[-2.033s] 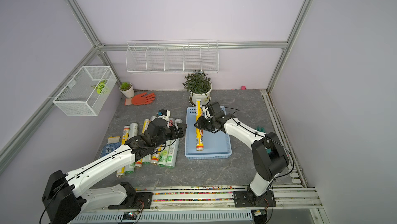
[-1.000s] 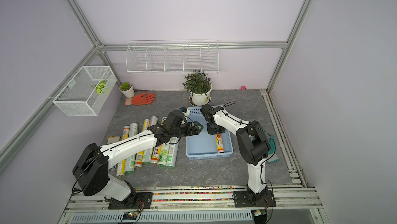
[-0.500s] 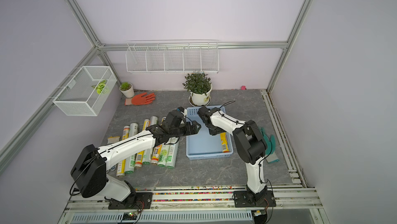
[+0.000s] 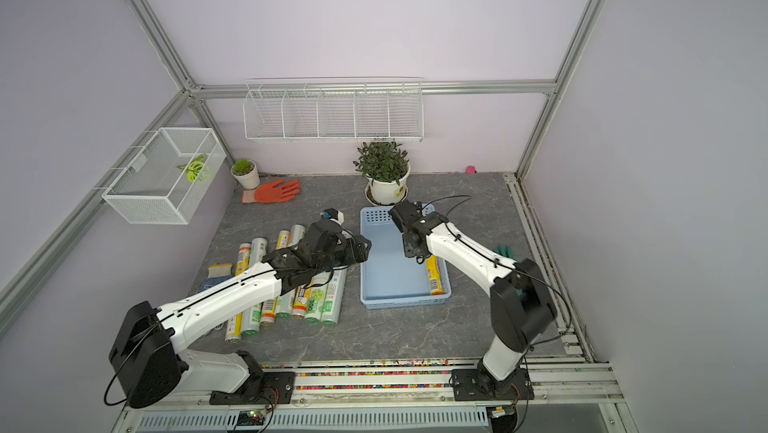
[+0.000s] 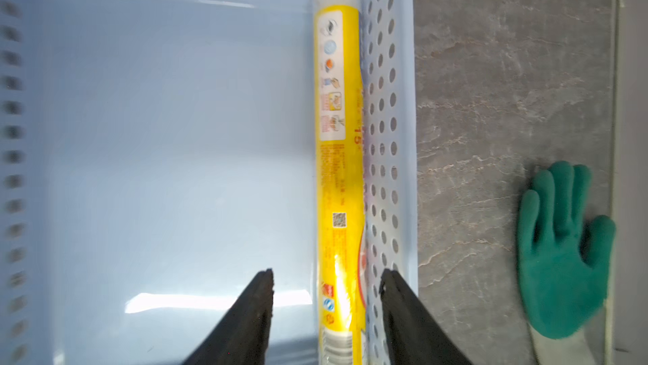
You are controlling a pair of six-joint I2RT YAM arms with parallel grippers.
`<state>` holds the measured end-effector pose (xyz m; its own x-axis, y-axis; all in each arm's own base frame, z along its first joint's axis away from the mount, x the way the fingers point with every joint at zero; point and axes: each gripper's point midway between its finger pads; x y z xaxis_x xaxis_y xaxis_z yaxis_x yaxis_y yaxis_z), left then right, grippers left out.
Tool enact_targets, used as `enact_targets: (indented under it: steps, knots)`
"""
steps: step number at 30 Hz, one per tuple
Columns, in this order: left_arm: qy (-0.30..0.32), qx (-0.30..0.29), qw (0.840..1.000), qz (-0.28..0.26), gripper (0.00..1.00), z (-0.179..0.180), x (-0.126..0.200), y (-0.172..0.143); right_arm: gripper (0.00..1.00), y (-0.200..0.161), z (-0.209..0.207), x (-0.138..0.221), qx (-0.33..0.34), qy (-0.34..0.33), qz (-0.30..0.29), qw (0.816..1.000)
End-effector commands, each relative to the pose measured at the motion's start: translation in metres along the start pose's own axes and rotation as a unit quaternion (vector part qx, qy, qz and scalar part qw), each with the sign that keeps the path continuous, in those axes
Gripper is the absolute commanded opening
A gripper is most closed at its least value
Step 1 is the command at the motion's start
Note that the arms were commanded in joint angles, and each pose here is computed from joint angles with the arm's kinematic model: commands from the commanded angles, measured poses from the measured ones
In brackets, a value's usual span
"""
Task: Put the plastic wrap into the basket
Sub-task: Place the plastic wrap in the basket, then pick up the plastic wrap from the center of the board.
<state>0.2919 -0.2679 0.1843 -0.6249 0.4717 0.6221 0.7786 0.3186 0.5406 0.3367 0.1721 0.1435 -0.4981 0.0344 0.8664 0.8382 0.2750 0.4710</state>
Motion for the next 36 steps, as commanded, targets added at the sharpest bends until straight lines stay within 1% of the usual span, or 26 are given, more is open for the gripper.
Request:
enact_targets:
  steps: [1,2,5,7,9,11,15,19,23,28,36]
  knots:
    - [0.016,-0.036,0.999,-0.006,0.87,0.023,0.006,-0.001,0.58,0.016,0.047,0.02,-0.023,0.153,-0.061,0.986]
    - [0.022,-0.044,0.999,0.008,0.85,0.03,0.005,-0.005,0.6,0.019,0.06,0.028,-0.027,0.199,-0.078,0.976]
    - [0.086,-0.047,0.995,0.031,0.73,0.06,0.002,-0.012,0.67,0.021,0.095,0.048,-0.039,0.311,-0.116,0.942]
    - [0.098,-0.049,0.992,0.056,0.69,0.07,-0.004,-0.02,0.73,0.022,0.114,0.059,-0.045,0.36,-0.128,0.923]
    - [0.116,-0.036,0.99,0.074,0.61,0.08,-0.01,-0.022,0.76,0.018,0.132,0.063,-0.04,0.389,-0.128,0.911]
    - [0.128,-0.03,0.988,0.086,0.6,0.085,-0.017,-0.023,0.78,0.014,0.144,0.059,-0.033,0.385,-0.122,0.914]
    - [0.147,-0.028,0.983,0.103,0.6,0.089,-0.028,-0.024,0.79,0.009,0.154,0.047,-0.046,0.374,-0.115,0.919]
    - [0.157,-0.035,0.979,0.127,0.62,0.09,-0.041,-0.027,0.81,0.007,0.16,0.04,-0.062,0.383,-0.115,0.915]
    - [0.164,-0.035,0.973,0.157,0.63,0.091,-0.054,-0.036,0.81,0.001,0.163,0.028,-0.068,0.381,-0.1,0.917]
    - [0.195,-0.034,0.966,0.164,0.66,0.105,-0.065,-0.041,0.81,-0.007,0.166,0.016,-0.079,0.379,-0.086,0.918]
    - [0.211,-0.035,0.96,0.181,0.67,0.115,-0.073,-0.051,0.81,-0.016,0.163,0.005,-0.088,0.369,-0.078,0.922]
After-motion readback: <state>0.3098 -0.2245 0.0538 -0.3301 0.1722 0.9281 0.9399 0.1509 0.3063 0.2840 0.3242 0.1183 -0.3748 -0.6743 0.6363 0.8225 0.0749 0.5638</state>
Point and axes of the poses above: each gripper's point midway between its finger pads, its own x axis back along the fingers, its own z axis along the line the jaws close on, y = z × x, and after that the axes turned 10 degrees about x, right-handed
